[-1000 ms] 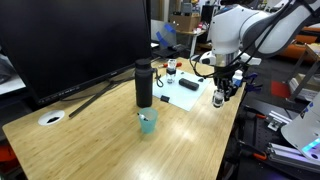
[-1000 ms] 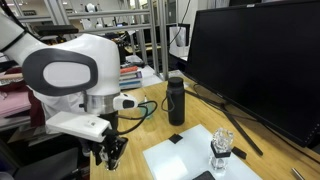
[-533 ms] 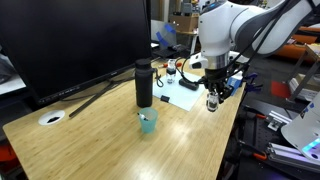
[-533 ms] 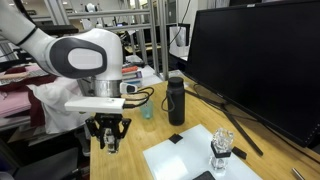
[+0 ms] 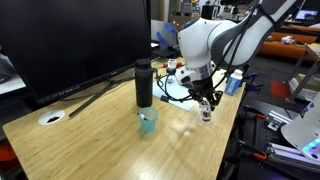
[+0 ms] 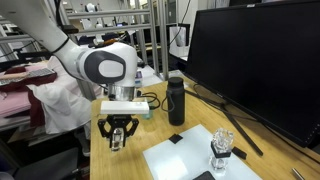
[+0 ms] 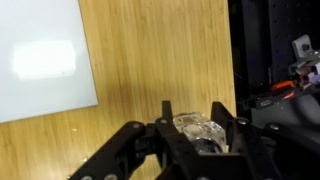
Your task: Place the shorter glass bottle between the cup and the whiteboard
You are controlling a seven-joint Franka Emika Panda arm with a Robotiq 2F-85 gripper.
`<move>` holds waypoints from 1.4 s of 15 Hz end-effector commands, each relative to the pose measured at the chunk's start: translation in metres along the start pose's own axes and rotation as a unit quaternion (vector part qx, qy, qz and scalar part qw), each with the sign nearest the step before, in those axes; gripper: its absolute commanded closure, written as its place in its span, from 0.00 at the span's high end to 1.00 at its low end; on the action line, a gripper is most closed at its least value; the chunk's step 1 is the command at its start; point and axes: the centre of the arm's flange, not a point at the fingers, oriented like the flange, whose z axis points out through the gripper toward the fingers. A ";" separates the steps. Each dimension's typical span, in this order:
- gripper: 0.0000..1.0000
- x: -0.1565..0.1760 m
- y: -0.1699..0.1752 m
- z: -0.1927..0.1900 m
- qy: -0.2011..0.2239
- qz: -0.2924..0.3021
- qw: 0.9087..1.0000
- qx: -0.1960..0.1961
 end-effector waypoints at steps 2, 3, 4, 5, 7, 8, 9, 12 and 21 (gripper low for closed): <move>0.19 0.022 0.017 -0.013 -0.004 -0.070 0.997 0.019; 0.19 0.026 0.020 -0.015 -0.001 -0.072 0.997 0.003; 0.19 0.030 0.022 -0.017 -0.001 -0.068 0.998 -0.008; 0.19 0.034 0.026 -0.020 0.003 -0.065 0.998 -0.019; 0.19 0.036 0.032 -0.024 0.014 -0.050 0.998 -0.036; 0.19 0.037 0.036 -0.026 0.020 -0.040 0.998 -0.050; 0.19 0.038 0.038 -0.027 0.024 -0.028 0.997 -0.067; 0.19 0.039 0.050 -0.022 0.038 0.016 0.994 -0.102; 0.69 0.040 0.055 0.002 0.007 0.062 0.990 -0.128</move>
